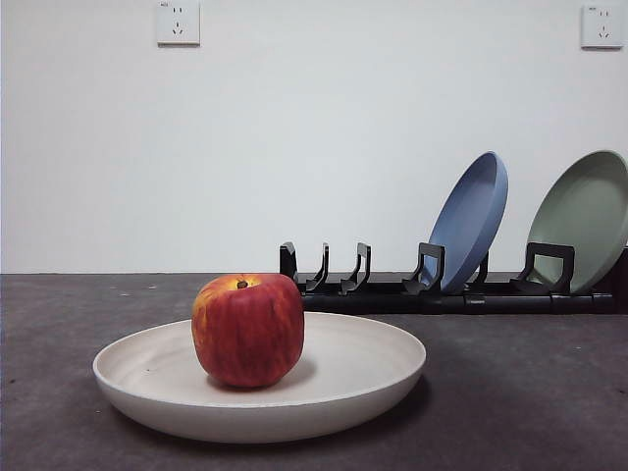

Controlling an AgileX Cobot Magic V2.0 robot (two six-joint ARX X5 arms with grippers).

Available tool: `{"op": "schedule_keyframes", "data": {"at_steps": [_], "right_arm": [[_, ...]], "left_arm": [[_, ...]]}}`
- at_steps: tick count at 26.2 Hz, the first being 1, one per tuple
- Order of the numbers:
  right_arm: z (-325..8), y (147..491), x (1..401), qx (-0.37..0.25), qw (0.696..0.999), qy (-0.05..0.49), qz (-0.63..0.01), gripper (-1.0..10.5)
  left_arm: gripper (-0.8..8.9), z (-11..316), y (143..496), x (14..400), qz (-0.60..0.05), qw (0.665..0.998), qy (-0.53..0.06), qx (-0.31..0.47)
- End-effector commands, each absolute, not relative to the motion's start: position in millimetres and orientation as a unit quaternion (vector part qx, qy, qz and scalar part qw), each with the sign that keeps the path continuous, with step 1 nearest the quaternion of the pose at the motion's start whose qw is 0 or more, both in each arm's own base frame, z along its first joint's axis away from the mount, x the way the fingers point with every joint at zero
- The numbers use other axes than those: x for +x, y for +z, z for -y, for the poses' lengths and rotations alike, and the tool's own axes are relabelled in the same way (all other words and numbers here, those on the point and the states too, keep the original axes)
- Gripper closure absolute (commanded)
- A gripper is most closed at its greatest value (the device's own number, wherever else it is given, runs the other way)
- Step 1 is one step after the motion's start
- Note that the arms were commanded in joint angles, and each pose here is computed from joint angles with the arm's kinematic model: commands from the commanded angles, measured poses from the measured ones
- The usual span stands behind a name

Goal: Take the yellow plate from the plate rack,put the plate on the table,take the apple from the table,put the apple in the plate

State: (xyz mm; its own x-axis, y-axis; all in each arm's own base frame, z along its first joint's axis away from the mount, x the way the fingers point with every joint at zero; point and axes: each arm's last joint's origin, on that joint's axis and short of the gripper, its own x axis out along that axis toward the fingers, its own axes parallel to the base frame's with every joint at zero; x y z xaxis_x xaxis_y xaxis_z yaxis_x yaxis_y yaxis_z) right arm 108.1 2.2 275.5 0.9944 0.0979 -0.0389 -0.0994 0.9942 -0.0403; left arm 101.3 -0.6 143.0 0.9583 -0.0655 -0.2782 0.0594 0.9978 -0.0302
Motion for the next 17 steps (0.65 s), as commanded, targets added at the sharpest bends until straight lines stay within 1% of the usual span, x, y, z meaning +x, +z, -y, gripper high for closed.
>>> {"op": "schedule_keyframes", "data": {"at_steps": [1,3,8,11,17], "right_arm": [[2.3,225.4,104.9,-0.014,0.999,0.023,-0.018,9.5],[3.9,197.8,102.2,-0.014,0.999,-0.003,-0.031,9.5],[-0.2,156.8,98.2,-0.013,0.998,0.014,-0.053,9.5],[-1.0,149.8,95.7,-0.014,0.996,0.018,-0.090,9.5],[-0.2,150.1,95.7,-0.014,0.996,0.005,-0.089,9.5]], "left_arm": [[8.16,0.3,139.7,101.7,-0.145,0.989,-0.032,-0.006],[8.16,0.3,139.4,101.8,-0.147,0.989,-0.032,-0.006],[8.16,0.3,138.9,102.0,-0.150,0.988,-0.032,-0.006],[8.16,0.3,138.9,102.0,-0.150,0.988,-0.032,-0.006],[8.16,0.3,138.6,102.2,-0.152,0.988,-0.032,-0.006]]}}
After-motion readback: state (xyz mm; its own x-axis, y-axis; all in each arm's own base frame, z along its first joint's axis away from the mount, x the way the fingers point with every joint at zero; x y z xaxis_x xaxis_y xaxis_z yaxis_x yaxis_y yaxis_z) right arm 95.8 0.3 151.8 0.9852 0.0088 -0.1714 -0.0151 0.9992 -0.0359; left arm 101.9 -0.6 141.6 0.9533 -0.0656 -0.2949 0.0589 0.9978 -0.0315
